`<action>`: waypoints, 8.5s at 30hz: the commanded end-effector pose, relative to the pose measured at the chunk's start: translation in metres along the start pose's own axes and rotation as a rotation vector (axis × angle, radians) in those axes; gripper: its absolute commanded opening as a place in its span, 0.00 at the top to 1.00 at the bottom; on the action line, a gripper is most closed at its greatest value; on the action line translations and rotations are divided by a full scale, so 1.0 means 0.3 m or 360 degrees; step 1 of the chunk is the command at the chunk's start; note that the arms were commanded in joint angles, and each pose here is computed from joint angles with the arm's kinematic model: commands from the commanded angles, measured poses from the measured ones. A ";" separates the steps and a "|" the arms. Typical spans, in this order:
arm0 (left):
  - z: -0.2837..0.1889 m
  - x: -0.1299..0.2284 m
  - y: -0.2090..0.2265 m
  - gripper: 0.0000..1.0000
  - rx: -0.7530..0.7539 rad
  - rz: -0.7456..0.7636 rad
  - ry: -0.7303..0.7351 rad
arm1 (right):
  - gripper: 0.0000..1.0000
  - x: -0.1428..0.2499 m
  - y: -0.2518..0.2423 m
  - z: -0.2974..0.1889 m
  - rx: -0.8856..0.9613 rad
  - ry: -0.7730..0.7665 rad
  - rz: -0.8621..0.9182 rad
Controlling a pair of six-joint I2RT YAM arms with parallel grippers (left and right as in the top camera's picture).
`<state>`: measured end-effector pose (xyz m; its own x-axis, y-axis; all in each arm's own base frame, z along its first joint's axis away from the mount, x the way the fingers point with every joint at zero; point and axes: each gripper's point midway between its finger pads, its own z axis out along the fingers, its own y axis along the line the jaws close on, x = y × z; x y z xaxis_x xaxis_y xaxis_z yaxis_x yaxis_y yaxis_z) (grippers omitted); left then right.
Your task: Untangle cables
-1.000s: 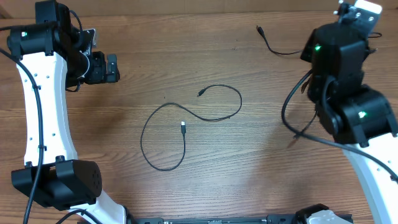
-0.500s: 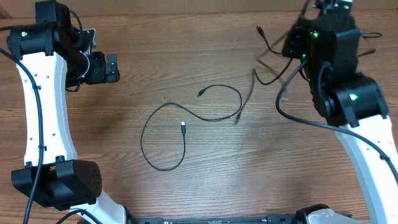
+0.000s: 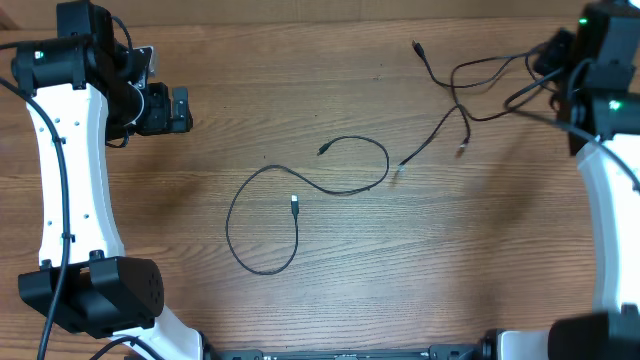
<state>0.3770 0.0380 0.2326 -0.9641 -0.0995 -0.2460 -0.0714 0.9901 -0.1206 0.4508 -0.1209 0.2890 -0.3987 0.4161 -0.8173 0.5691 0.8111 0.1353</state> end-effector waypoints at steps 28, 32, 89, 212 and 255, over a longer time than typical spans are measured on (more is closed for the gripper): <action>0.009 0.004 -0.014 0.00 0.0020 0.0033 0.0016 | 0.96 -0.015 -0.640 0.441 0.0309 0.0009 0.0471; 0.009 0.004 -0.014 0.01 0.0020 0.0033 0.0015 | 0.96 0.022 -0.655 0.493 0.0327 0.0040 0.0421; 0.009 0.004 -0.014 0.00 0.0020 0.0033 0.0015 | 0.14 0.357 -0.745 0.380 0.0208 0.0793 -0.0039; 0.009 0.004 -0.014 0.00 0.0020 0.0033 0.0016 | 0.00 0.627 -0.760 0.351 0.0138 0.0908 -0.0256; 0.009 0.004 -0.014 0.00 0.0020 0.0033 0.0016 | 0.00 0.917 -0.797 0.474 0.0136 0.0981 -0.0248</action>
<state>0.3770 0.0380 0.2326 -0.9641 -0.0995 -0.2460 -0.0715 0.9902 -0.1202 0.3319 -0.2705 -0.0017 -0.7573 0.4485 -0.4747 0.5129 0.8584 -0.0072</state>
